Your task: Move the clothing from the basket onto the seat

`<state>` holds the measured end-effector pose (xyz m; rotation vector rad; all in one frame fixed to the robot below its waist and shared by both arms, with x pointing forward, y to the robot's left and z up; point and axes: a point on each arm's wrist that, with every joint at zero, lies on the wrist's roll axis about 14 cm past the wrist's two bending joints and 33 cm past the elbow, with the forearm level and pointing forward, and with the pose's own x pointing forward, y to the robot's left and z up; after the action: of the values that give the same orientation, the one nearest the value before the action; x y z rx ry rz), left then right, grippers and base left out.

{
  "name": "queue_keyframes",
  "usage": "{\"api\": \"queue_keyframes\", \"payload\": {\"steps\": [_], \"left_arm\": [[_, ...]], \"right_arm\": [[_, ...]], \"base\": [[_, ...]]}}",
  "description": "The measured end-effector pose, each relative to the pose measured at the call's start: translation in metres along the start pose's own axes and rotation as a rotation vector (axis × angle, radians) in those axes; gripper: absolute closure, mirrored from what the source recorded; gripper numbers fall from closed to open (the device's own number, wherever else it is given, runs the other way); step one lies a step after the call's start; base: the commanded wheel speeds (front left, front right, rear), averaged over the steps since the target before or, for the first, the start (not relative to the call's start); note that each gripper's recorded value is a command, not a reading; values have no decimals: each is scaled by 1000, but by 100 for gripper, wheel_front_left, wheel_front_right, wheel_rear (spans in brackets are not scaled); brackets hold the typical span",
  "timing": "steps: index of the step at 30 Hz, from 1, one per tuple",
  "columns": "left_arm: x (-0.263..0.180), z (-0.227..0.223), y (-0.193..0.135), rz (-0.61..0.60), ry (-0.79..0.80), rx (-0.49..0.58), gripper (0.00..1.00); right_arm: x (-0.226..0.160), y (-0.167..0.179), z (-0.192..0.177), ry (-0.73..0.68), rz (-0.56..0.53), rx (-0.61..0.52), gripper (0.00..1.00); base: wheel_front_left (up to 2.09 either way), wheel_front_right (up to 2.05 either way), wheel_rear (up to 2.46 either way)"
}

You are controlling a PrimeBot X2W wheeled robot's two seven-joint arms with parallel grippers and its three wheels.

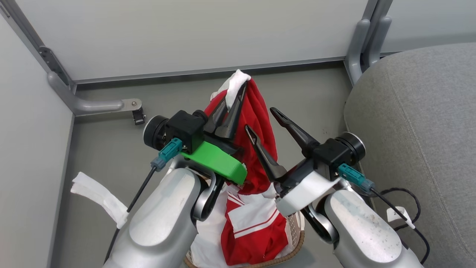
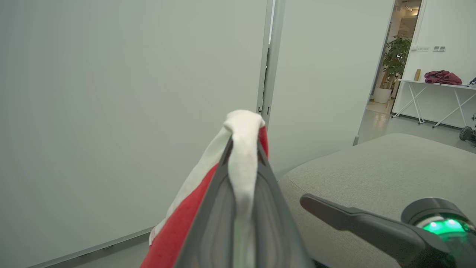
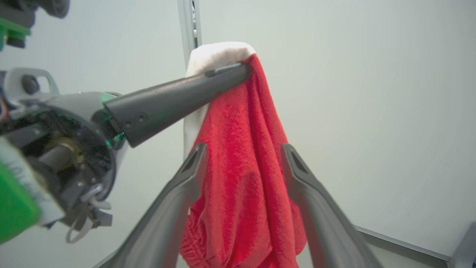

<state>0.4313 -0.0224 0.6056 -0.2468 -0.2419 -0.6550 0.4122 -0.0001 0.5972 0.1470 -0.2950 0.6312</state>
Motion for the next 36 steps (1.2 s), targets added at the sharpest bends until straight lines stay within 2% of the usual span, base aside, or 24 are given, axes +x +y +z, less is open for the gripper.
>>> {"api": "queue_keyframes", "payload": {"steps": [13,22,33,34,35,36], "left_arm": [[-4,-6,-1,-2,18,-21,100],[-6,-10,-12,-31,32,-37,100],[-9,-10,-14,-35,39,-46,100],[-9,-10,-14,-34,38,-46,100],[-9,-9,-13,-32,37,-46,100],[-9,-8,-12,-31,34,-46,100]], "right_arm": [[15,20,-25,78,100,-35,0],[14,10,-49,152,83,-60,0],[5,7,-92,288,77,-31,0],[4,7,-96,301,75,-23,53],[2,7,-101,316,73,-16,85],[1,6,-104,324,70,-10,100]], "base": [[0,0,0],[0,0,0],[0,0,0],[0,0,0],[0,0,0],[0,0,0]]}}
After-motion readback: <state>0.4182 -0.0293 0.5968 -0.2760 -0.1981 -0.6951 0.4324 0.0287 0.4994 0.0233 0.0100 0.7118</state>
